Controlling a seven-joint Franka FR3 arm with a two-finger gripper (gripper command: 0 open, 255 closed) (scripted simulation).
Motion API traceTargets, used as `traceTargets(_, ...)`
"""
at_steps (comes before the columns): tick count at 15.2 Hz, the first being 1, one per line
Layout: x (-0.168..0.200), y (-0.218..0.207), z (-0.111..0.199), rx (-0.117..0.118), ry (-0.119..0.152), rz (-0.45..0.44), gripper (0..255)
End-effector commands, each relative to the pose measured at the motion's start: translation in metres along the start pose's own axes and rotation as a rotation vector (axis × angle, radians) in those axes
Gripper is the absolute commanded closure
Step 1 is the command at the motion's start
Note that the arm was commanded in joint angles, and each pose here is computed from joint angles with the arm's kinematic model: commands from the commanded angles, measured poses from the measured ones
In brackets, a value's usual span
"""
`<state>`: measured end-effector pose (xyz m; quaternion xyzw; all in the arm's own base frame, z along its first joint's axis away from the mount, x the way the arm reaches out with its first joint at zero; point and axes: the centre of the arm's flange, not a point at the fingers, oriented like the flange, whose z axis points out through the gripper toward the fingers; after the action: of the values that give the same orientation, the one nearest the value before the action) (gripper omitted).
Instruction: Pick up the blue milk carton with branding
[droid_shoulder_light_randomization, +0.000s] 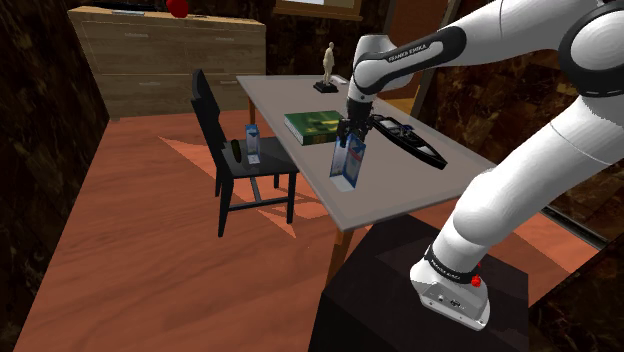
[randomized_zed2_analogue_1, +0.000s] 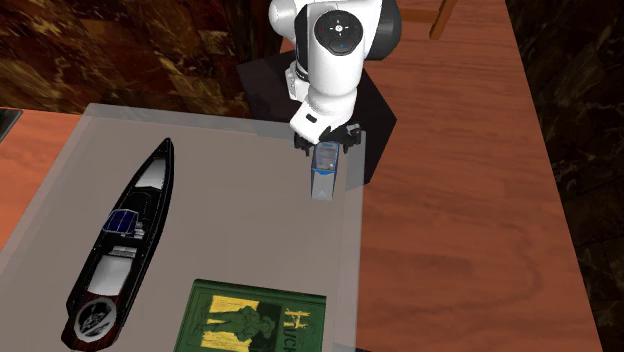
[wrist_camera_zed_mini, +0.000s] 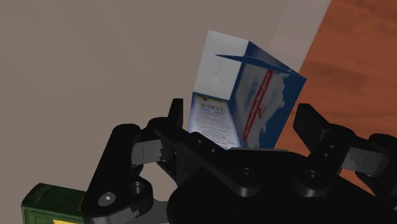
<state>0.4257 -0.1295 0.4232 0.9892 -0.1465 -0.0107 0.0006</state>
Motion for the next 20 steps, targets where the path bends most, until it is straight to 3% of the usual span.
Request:
traceTargets(1,0.001,0.0,0.01,0.0,0.0,0.001,0)
traceTargets(4,0.001,0.0,0.019,0.0,0.0,0.001,0)
traceTargets(5,0.0,-0.001,0.018,0.0,0.0,0.001,255)
traceTargets(14,0.001,0.0,0.019,0.0,0.0,0.001,255)
traceTargets(20,0.0,0.0,-0.013,0.0,0.0,0.001,255)
